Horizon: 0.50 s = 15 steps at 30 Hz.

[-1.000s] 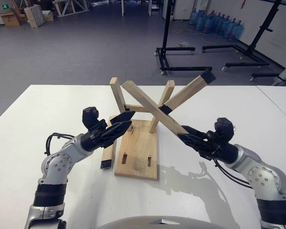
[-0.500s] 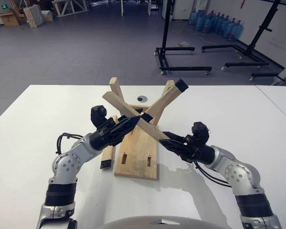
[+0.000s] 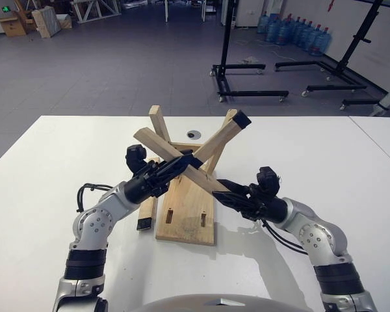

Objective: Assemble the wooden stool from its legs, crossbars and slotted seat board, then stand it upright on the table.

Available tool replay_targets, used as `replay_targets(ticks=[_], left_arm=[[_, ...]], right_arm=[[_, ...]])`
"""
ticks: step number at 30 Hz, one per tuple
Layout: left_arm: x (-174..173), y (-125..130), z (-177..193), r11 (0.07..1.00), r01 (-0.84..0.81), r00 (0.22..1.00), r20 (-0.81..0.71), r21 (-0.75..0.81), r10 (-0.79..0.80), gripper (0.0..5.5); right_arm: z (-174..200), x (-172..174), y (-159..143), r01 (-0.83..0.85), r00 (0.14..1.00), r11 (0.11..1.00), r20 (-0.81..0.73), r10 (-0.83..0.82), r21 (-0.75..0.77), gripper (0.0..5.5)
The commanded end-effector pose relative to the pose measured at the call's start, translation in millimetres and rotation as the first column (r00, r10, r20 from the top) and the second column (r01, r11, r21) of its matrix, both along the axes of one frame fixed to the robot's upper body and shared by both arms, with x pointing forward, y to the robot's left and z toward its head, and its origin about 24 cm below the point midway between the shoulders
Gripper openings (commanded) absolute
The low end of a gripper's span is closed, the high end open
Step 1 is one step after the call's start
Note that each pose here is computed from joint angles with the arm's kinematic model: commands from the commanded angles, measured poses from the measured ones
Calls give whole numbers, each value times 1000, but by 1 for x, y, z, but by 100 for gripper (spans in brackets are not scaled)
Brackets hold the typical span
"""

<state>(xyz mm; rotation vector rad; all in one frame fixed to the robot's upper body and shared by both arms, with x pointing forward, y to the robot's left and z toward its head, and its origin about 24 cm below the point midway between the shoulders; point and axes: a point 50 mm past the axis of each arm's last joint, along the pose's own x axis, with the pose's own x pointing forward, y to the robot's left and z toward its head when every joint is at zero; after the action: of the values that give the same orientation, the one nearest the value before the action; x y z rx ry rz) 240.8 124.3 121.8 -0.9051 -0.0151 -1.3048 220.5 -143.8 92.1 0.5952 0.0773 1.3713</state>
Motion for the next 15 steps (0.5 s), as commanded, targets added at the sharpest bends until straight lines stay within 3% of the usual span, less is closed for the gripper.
replay_targets(ticks=[1, 9, 10, 15], left_arm=[[4, 3, 4, 1000, -24, 1000, 9, -14, 24, 216], [11, 9, 4, 996, -85, 996, 28, -8, 85, 215], [12, 12, 4, 995, -98, 995, 34, -7, 98, 215], [27, 40, 21, 978, -207, 971, 128, 25, 202, 212]], right_arm=[[1, 5, -2, 38, 999, 999, 36, -37, -32, 204], [-5, 7, -1, 27, 1000, 994, 6, -27, -109, 204], [-5, 6, -1, 18, 1000, 994, -5, -19, -112, 241], [-12, 7, -3, 27, 1000, 977, -3, -29, -213, 329]])
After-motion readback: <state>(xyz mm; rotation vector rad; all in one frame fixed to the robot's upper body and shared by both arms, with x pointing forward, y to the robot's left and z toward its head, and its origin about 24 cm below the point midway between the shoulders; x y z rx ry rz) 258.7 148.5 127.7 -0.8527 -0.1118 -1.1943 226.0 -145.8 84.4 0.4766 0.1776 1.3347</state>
